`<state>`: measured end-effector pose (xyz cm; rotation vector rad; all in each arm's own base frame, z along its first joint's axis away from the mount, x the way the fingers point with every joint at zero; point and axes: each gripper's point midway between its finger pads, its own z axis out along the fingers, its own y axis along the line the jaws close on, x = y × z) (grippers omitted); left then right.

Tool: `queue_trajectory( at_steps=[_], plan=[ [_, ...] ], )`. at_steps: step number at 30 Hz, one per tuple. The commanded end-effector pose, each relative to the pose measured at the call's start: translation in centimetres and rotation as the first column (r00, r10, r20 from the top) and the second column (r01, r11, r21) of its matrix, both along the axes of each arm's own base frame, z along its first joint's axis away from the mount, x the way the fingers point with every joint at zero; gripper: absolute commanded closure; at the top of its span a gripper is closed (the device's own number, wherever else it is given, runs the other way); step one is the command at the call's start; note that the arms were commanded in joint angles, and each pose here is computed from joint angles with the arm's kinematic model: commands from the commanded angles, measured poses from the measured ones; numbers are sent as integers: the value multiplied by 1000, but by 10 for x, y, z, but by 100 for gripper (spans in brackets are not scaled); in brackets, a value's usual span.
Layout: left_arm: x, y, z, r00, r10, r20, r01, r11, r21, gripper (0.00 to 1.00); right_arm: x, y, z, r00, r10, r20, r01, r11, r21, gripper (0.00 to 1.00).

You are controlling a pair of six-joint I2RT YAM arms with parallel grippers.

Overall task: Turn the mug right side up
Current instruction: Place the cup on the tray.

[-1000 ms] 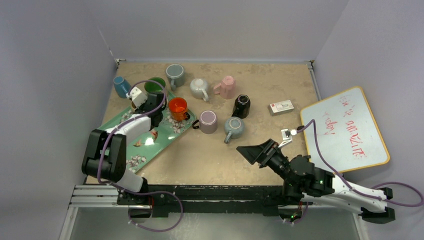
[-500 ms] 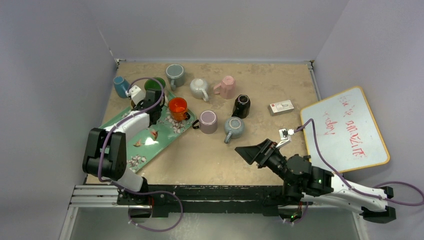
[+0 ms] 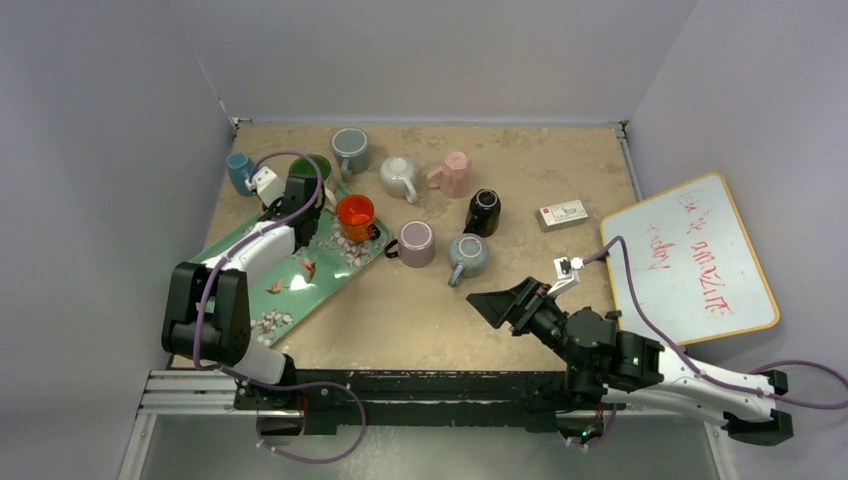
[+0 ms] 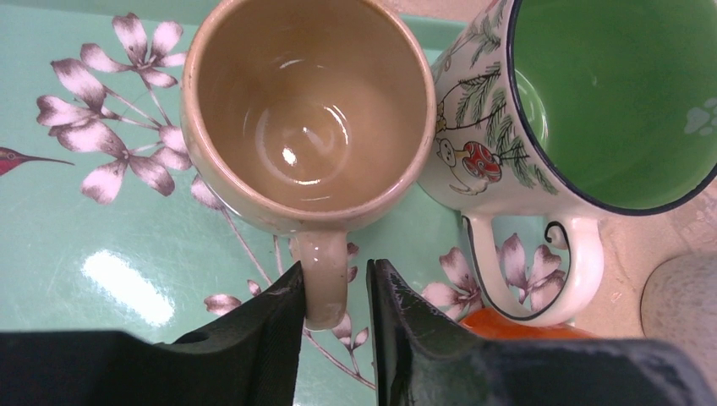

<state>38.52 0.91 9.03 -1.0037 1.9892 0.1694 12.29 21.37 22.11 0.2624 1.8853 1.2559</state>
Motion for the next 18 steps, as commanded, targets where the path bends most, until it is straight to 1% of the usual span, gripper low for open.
queue_trajectory(
  at_steps=[1, 9, 16, 18],
  plan=[
    [13, 1, 8, 997, 16, 75, -14, 1000, -25, 72, -1, 7, 30, 1000, 12, 13, -13, 996, 89, 1],
    [20, -3, 14, 993, 17, 113, -10, 998, -60, 71, -1, 17, 26, 1000, 30, 7, -31, 997, 72, 1],
    [13, -14, 31, 988, -7, 153, 26, 991, -128, 64, 0, 25, 19, 999, 38, 0, -38, 998, 48, 1],
    [8, -18, 39, 987, -29, 156, 52, 988, -143, 63, 1, 26, 13, 999, 32, 4, -32, 999, 16, 1]
  ],
)
